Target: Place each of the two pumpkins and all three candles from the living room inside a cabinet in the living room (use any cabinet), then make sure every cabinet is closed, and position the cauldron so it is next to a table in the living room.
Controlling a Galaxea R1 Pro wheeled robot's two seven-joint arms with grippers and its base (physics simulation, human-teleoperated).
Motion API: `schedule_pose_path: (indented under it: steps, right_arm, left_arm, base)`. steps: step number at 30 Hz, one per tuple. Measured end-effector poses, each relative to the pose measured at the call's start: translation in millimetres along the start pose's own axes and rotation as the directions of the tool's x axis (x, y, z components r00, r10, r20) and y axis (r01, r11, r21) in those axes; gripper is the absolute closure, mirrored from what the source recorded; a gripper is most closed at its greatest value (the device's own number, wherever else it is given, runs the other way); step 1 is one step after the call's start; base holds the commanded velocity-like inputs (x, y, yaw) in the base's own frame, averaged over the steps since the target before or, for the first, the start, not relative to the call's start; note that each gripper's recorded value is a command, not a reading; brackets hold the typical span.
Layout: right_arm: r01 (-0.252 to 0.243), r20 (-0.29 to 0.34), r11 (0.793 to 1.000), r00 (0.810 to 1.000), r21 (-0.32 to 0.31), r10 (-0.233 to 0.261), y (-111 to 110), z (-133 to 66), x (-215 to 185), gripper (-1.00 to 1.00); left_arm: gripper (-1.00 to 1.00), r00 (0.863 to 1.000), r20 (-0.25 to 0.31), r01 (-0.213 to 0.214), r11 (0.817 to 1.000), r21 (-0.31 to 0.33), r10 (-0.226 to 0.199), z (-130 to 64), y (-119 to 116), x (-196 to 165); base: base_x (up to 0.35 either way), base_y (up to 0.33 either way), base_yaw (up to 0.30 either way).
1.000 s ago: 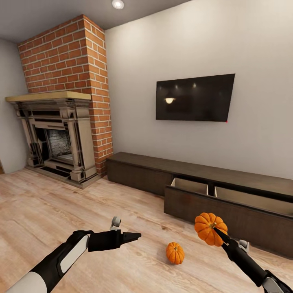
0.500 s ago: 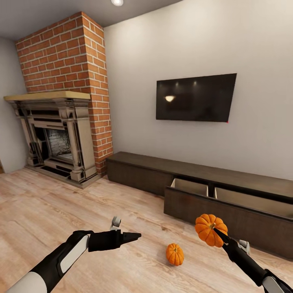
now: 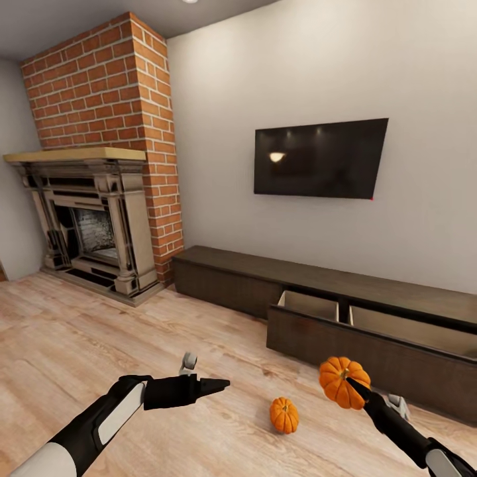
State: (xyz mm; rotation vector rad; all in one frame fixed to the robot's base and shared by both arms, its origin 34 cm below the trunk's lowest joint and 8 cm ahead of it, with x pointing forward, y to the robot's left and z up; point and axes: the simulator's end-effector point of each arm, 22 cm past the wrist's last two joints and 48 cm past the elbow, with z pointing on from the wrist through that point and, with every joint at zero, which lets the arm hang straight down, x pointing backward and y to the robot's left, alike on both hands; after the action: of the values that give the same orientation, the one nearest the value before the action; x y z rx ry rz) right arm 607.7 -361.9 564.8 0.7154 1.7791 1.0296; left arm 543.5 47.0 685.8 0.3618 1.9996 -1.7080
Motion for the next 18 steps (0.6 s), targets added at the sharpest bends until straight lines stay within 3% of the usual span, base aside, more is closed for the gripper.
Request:
schedule_pose_path:
  steps: [2,18]
  right_arm:
    - [0.010,-0.001,0.999,1.000,0.038,-0.010,-2.2,2.3,-2.6,1.00]
    - [0.024,-0.011,0.995,1.000,0.098,-0.023,15.6,4.1,-22.9,1.00]
  left_arm:
    - [-1.00,1.000,-0.006,0.000,1.000,-0.007,0.000,-0.2,-0.6,-1.3]
    - [-1.00,0.999,-0.023,0.024,0.999,-0.032,-0.024,-2.5,-9.5,-16.0]
  base:
    - [0.000,0.000,0.000]
    - [0.000,0.000,0.000]
